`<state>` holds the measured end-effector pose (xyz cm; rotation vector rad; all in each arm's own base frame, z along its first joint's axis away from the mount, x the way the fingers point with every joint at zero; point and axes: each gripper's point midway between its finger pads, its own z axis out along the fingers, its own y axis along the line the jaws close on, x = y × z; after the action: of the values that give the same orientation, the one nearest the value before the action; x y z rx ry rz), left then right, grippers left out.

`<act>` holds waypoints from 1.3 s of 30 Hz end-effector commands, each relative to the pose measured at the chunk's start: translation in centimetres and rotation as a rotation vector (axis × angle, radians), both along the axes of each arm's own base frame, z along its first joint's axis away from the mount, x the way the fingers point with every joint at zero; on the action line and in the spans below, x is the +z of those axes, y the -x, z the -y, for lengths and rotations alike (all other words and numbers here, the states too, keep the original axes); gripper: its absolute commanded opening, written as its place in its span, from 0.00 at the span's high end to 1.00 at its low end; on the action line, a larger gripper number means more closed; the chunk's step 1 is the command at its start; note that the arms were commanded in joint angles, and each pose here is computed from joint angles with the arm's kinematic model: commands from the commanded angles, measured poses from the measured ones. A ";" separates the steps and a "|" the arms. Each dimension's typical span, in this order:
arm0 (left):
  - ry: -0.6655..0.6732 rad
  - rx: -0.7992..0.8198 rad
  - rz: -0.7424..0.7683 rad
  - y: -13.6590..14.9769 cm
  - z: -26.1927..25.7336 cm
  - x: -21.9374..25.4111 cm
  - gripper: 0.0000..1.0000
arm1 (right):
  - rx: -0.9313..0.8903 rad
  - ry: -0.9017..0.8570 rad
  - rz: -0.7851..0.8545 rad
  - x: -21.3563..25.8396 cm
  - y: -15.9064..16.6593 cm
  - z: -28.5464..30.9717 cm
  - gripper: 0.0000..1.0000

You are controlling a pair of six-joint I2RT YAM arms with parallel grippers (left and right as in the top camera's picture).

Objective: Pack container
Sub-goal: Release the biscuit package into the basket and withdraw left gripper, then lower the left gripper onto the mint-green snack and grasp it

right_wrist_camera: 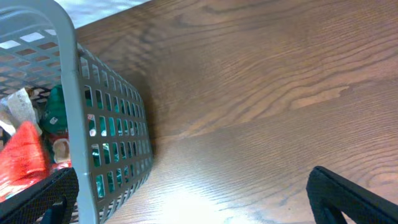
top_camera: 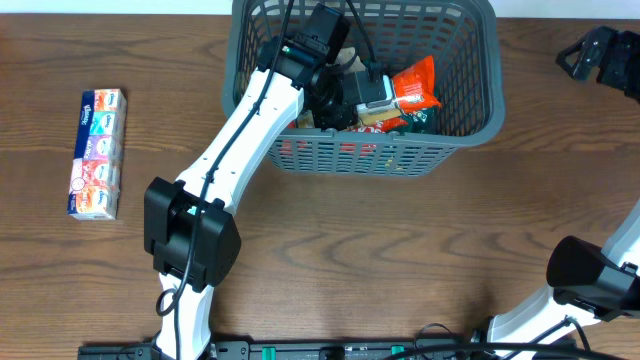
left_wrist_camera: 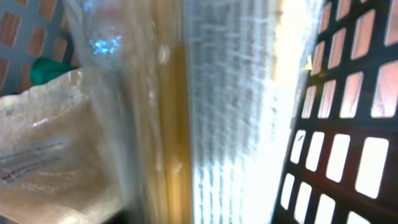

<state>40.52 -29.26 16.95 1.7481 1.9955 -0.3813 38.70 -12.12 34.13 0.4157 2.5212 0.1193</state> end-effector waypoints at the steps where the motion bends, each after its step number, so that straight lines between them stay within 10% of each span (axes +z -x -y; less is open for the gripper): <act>1: 0.048 -0.004 0.004 0.0 0.3 1.5 0.15 | 0.004 0.003 0.000 0.1 0.3 0.1 0.01; 8: 0.046 0.071 0.129 -0.2 -1.3 6.4 0.02 | 0.004 0.003 0.001 0.1 0.3 0.1 0.01; 20: 0.173 0.837 0.503 -1.0 -18.5 24.3 0.02 | 0.005 0.002 -0.002 0.1 0.4 0.1 0.01; 29: 0.154 1.769 -0.019 9.3 -34.8 17.8 0.02 | 0.004 0.002 -0.001 0.1 0.4 0.1 0.01; 39: 0.442 2.416 -0.281 14.5 -37.0 10.4 0.02 | 0.006 0.006 0.012 0.3 0.1 0.1 0.01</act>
<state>28.10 7.87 28.97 -1.0034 2.4632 0.0177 38.77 -12.15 34.16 0.4143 2.5185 0.1181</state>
